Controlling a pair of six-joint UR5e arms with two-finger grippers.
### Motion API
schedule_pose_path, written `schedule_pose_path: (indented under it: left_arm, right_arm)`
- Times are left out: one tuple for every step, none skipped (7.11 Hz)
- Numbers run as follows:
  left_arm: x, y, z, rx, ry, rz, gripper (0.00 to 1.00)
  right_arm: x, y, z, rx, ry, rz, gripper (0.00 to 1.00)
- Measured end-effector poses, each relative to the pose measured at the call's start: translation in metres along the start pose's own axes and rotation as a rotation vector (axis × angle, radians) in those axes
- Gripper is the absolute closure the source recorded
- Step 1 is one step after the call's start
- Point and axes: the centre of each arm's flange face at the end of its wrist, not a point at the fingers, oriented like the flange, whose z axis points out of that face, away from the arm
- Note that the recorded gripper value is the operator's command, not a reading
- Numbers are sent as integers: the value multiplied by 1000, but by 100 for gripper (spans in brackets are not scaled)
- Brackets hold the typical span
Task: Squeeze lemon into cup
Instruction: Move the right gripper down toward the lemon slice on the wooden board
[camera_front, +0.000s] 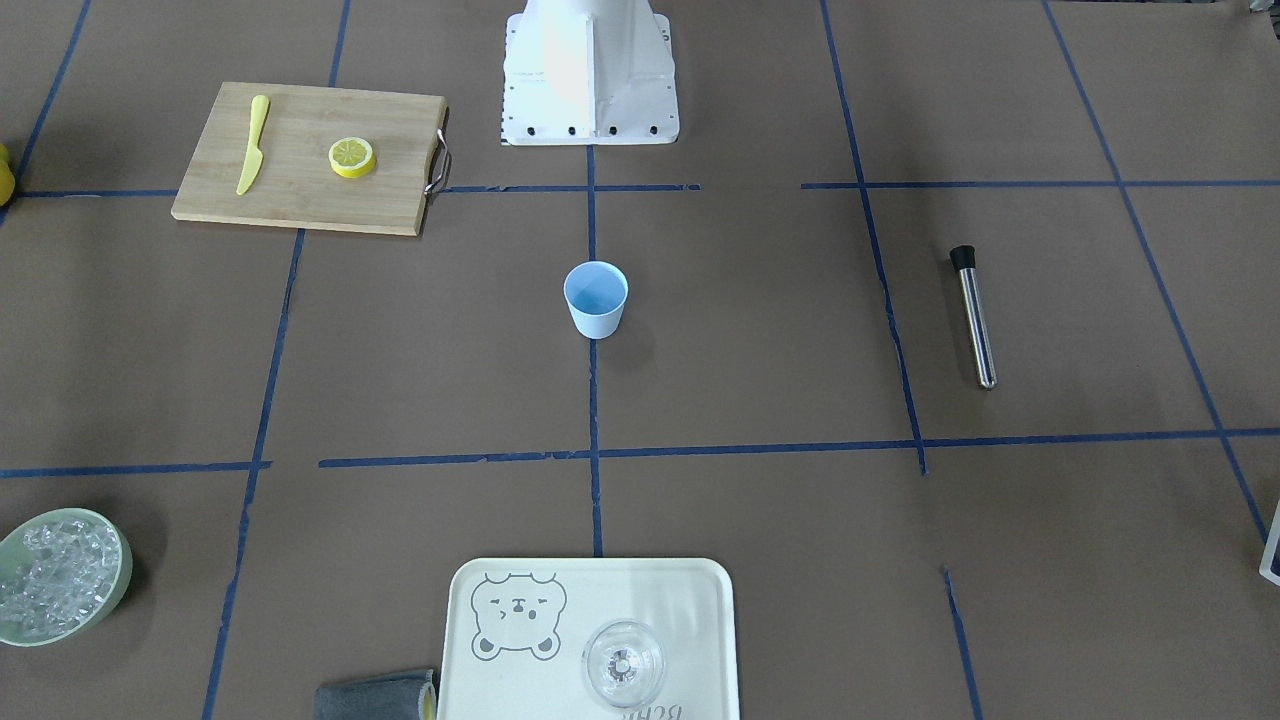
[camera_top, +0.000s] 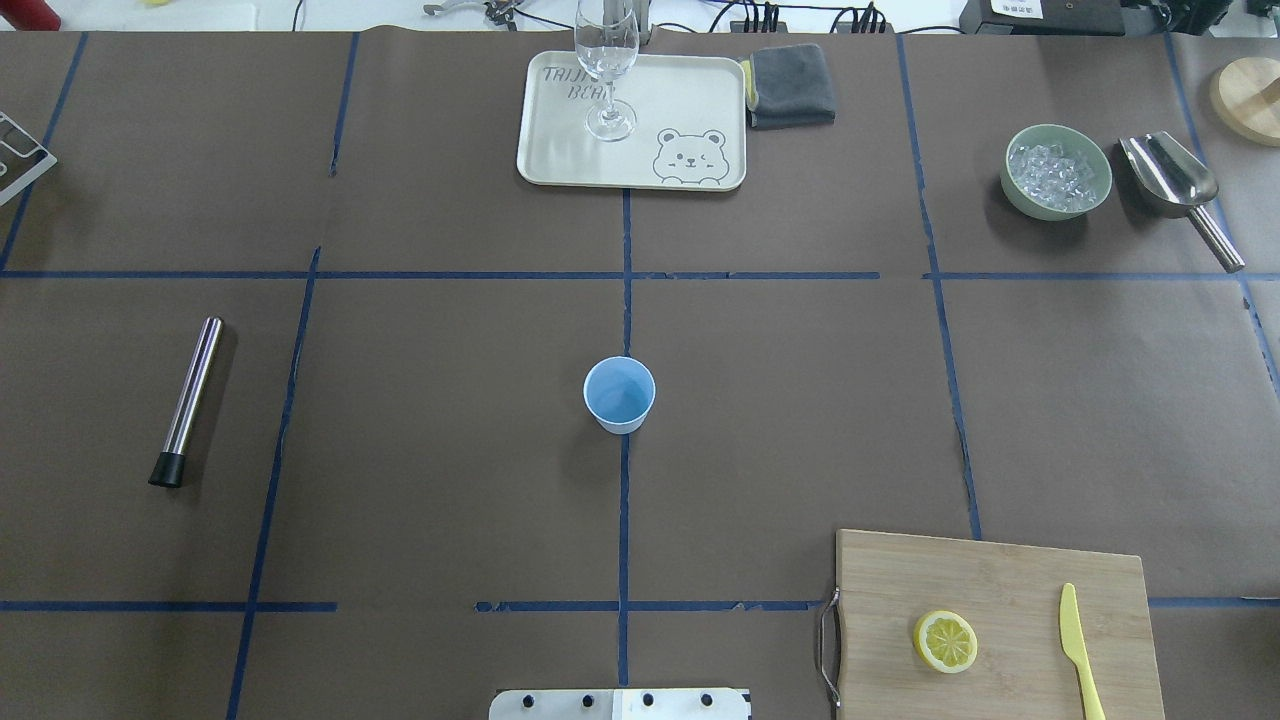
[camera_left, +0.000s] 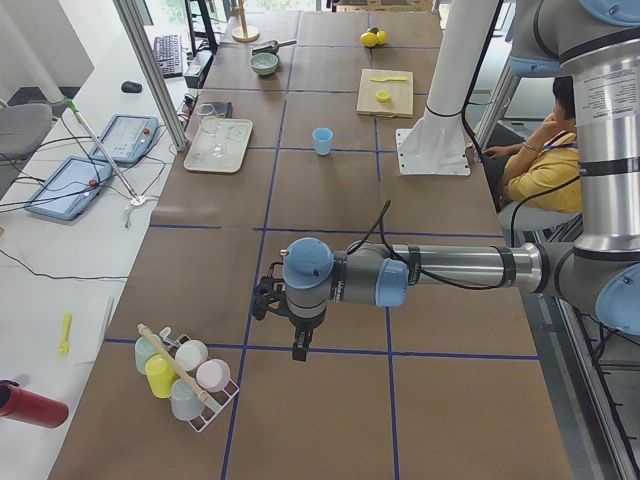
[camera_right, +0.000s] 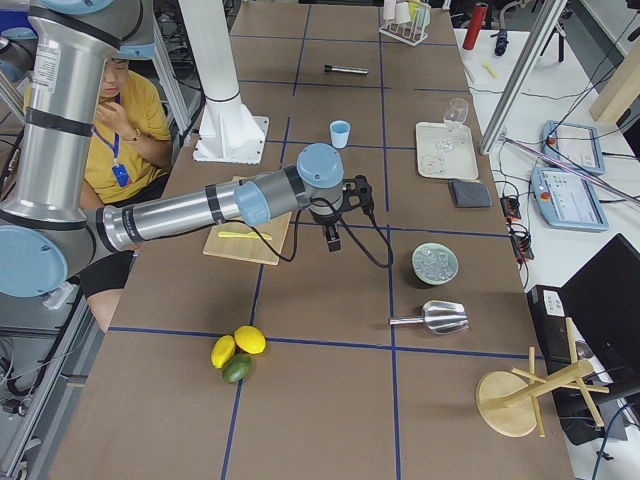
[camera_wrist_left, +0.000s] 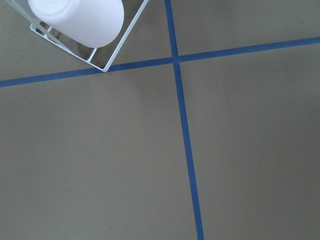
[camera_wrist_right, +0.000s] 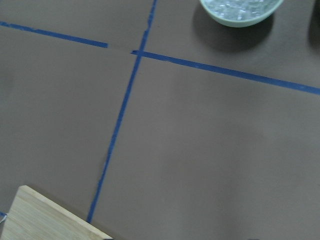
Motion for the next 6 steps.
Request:
schedule_pose_path:
  left_arm:
    - [1, -1, -1, 3, 0, 4, 0]
    - [2, -2, -1, 6, 0, 8, 0]
    - [3, -3, -2, 9, 1, 11, 0]
    - [4, -4, -3, 12, 1, 15, 0]
    - [5, -5, -5, 15, 1, 18, 0]
    - [6, -5, -6, 17, 1, 21, 0]
  right_arm:
    - [-36, 0, 33, -12, -17, -9, 0]
    - [-69, 4, 64, -30, -8, -31, 0]
    - [-104, 12, 95, -31, 35, -35, 0]
    - [-141, 24, 124, -11, 85, -10, 0]
    - [-173, 39, 147, 12, 115, 16, 0]
    - [-203, 58, 166, 36, 135, 38, 0]
